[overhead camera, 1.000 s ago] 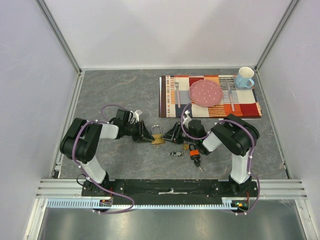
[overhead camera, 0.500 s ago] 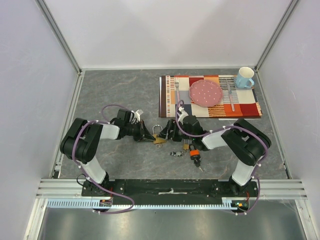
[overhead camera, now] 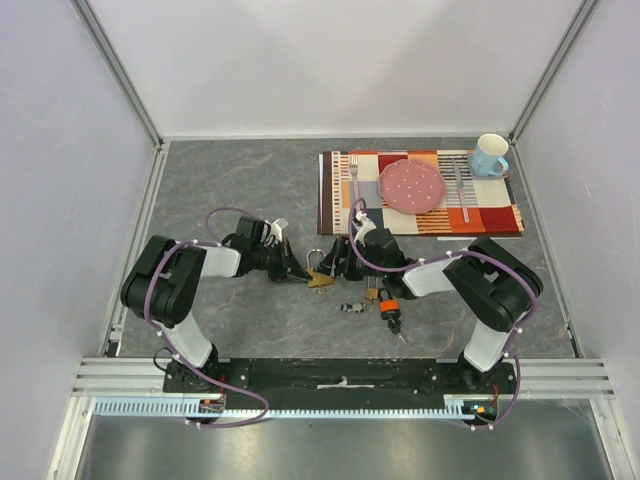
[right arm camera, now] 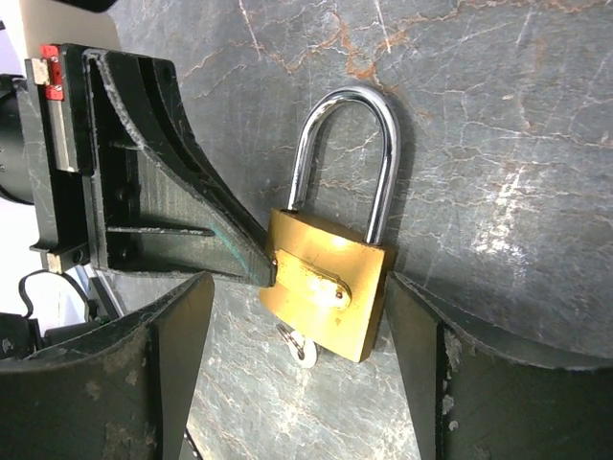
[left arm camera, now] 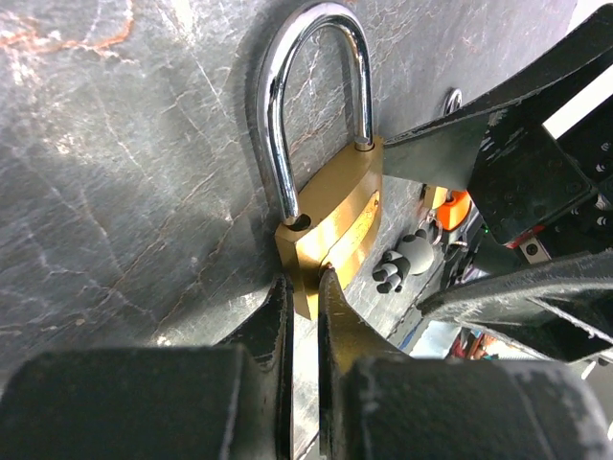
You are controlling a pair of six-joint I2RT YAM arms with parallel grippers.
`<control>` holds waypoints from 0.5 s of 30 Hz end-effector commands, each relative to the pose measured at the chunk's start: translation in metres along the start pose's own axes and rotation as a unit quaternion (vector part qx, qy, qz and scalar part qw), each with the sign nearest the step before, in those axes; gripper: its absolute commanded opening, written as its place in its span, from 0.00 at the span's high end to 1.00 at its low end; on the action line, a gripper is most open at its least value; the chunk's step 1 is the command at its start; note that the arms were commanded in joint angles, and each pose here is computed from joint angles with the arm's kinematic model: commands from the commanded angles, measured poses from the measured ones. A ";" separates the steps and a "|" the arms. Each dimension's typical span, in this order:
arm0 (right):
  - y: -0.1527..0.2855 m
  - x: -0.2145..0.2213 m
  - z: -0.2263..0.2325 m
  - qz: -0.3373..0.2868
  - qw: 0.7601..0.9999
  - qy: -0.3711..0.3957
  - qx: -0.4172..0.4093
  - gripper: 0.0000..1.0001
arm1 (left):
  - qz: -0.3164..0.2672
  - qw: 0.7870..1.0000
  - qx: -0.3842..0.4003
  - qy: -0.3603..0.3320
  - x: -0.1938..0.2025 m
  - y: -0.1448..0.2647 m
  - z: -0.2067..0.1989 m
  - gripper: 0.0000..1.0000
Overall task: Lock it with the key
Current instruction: Pick up the lock from the center of the board.
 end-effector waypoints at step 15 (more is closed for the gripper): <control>0.003 0.073 -0.031 0.088 0.985 -0.128 -0.074 0.35 | -0.020 0.998 -0.065 -0.007 -0.002 -0.006 0.019 0.91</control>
Point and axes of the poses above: each gripper's point midway between its finger pads, its own y axis back along the fingers, its own z axis along the line the jaws close on, x = y × z, the point moved 5 cm from there along y, back along the fingers, and after that the axes turned 11 degrees about y, right-handed, at the moved point
